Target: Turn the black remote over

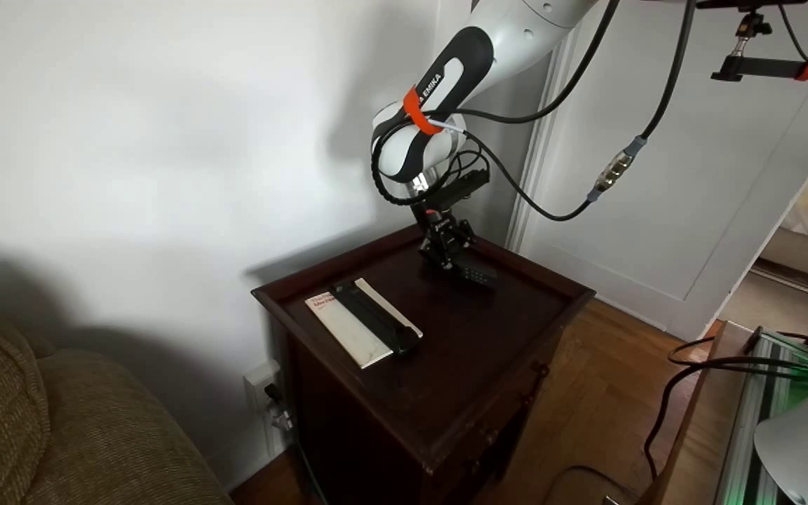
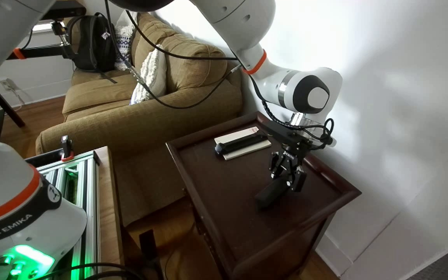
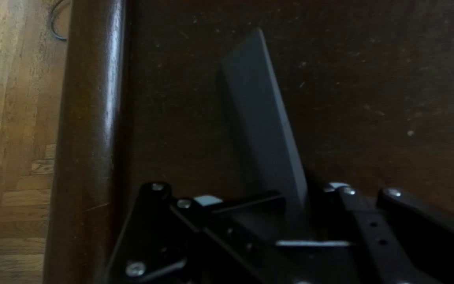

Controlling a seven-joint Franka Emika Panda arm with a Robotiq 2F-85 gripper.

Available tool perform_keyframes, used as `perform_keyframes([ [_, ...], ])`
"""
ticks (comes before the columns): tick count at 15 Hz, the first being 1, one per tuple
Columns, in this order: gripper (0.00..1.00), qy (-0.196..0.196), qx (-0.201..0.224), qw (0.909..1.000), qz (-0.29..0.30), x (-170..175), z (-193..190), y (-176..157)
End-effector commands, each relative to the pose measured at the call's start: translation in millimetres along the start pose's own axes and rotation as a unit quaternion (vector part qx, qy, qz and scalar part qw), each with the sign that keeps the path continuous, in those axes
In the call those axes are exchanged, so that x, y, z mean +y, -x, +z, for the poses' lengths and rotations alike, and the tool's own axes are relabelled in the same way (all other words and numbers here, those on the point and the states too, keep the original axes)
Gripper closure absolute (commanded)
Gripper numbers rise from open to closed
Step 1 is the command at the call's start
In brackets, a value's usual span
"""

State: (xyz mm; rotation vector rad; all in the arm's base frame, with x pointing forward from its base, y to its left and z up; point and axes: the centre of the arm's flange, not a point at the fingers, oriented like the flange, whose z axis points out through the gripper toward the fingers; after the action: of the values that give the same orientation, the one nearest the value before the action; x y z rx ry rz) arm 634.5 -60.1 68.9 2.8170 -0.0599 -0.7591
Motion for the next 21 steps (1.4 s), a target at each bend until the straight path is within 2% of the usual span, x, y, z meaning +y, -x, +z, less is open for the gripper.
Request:
perform_keyframes([
  [1, 0.53, -0.001, -0.005, 1.0, 0.004, -8, 6, -4],
  [4, 0.3, -0.003, -0.006, 1.0, 0.0, -11, 7, -5],
  [5, 0.73, -0.003, -0.007, 1.0, -0.001, -11, 7, -6],
  [7, 0.65, -0.004, -0.007, 1.0, -0.003, -13, 8, -6],
  [8, 0.57, -0.004, -0.006, 1.0, -0.004, -14, 6, -6],
  [9, 0.27, -0.007, -0.003, 1.0, -0.004, -13, 4, -4],
  [11, 0.19, -0.015, 0.007, 0.9998, -0.008, -10, -2, 1],
  [13, 0.04, -0.017, 0.02, 0.9995, -0.017, -3, -12, 10],
  [14, 0.01, -0.028, 0.027, 0.9989, -0.026, 3, -19, 17],
  [18, 0.0, -0.055, 0.073, 0.9951, -0.036, 27, -44, 44],
  [21, 0.0, -0.083, 0.123, 0.9879, -0.045, 38, -59, 65],
])
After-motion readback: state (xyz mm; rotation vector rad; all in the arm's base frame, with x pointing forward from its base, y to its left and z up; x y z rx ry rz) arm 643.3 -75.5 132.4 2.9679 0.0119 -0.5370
